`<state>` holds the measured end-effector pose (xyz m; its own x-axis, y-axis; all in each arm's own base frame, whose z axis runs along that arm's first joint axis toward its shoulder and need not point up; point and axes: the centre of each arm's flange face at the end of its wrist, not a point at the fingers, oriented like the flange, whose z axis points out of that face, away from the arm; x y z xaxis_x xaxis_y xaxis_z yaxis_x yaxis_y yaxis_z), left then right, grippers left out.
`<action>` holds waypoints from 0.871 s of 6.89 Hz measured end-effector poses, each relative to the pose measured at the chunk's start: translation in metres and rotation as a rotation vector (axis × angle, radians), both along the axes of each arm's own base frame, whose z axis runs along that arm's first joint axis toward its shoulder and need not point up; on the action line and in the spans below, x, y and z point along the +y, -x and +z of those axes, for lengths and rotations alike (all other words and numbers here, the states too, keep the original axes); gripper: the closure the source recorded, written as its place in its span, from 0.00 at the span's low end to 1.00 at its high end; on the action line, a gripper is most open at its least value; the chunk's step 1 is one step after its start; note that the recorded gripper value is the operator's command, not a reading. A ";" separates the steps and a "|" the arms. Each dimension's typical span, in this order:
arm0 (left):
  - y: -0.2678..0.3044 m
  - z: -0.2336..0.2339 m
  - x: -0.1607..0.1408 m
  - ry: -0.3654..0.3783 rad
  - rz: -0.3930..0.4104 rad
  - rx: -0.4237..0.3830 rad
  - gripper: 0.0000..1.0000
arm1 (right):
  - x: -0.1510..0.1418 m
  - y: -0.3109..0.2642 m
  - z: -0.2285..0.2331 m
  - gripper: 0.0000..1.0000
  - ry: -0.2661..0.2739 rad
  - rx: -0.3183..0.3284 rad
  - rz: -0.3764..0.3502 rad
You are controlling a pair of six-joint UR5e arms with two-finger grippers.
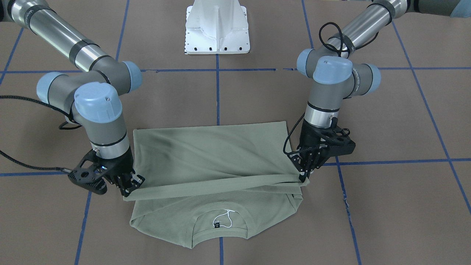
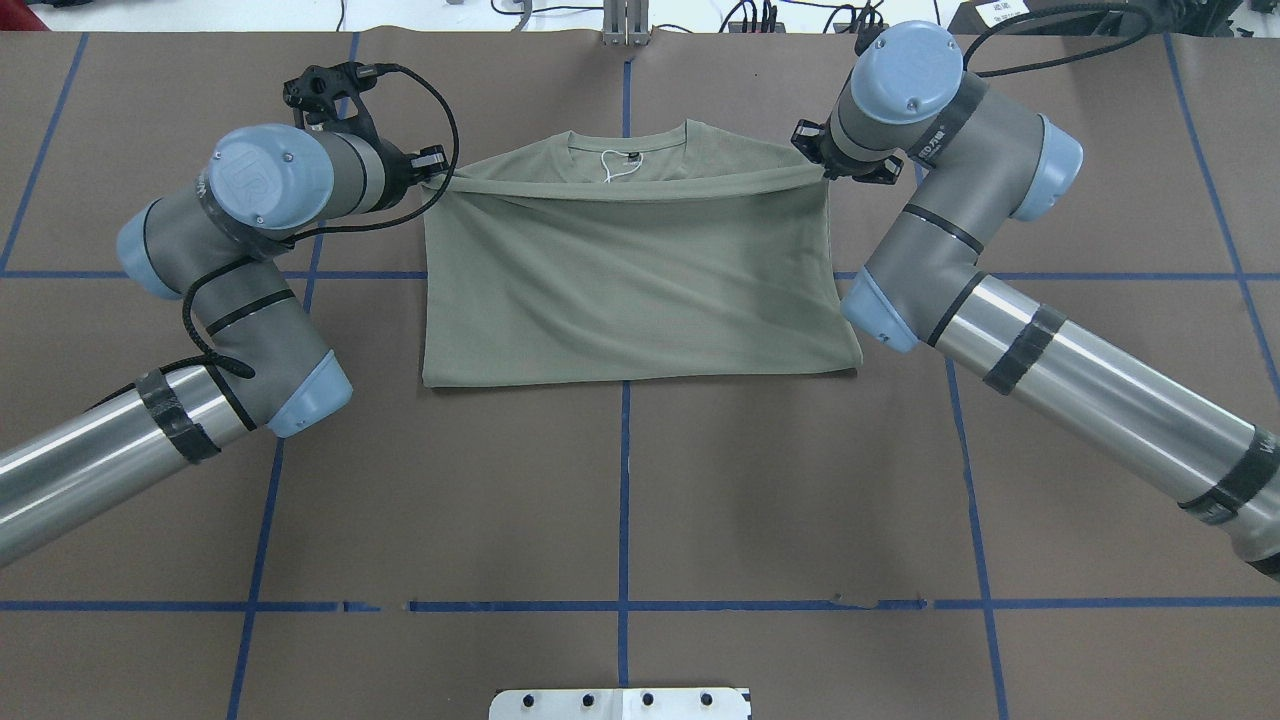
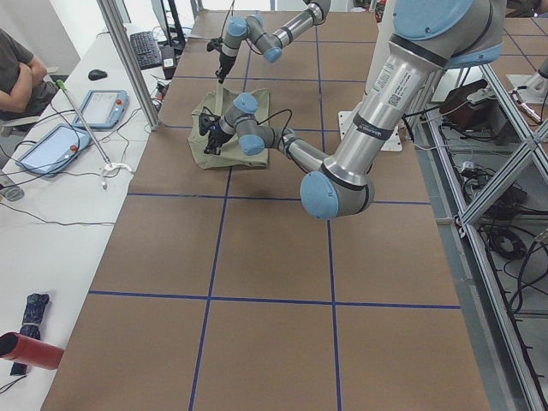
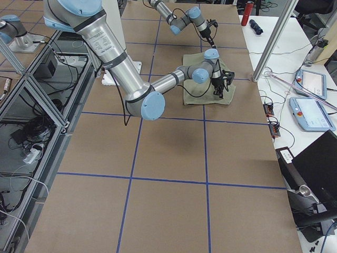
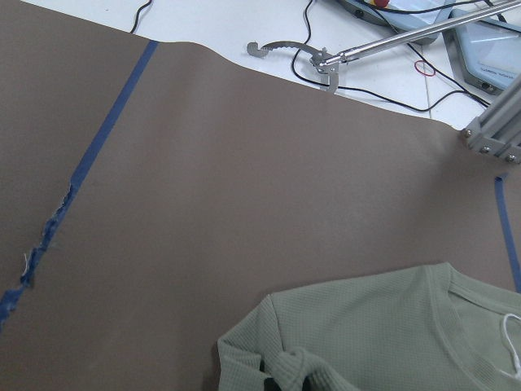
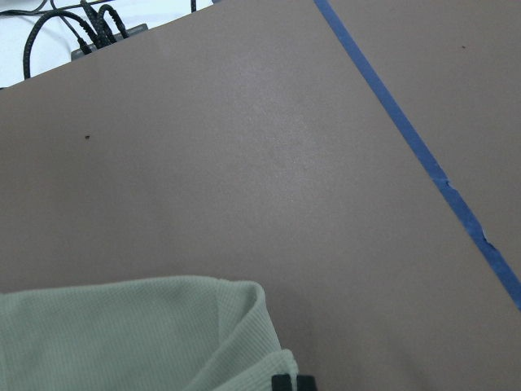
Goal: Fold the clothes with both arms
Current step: 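Lay the hem at the collar edge and open both grippers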
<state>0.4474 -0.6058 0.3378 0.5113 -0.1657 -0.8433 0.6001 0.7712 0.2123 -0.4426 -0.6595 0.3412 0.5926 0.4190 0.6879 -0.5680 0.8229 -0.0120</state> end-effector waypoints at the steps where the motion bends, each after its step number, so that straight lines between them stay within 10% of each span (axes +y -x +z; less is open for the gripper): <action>1: -0.008 0.012 -0.012 -0.011 -0.021 -0.005 1.00 | -0.019 0.007 0.005 1.00 0.002 0.004 0.008; 6: -0.023 0.022 -0.030 -0.025 -0.057 -0.032 0.75 | -0.049 0.009 0.030 1.00 0.003 0.015 0.028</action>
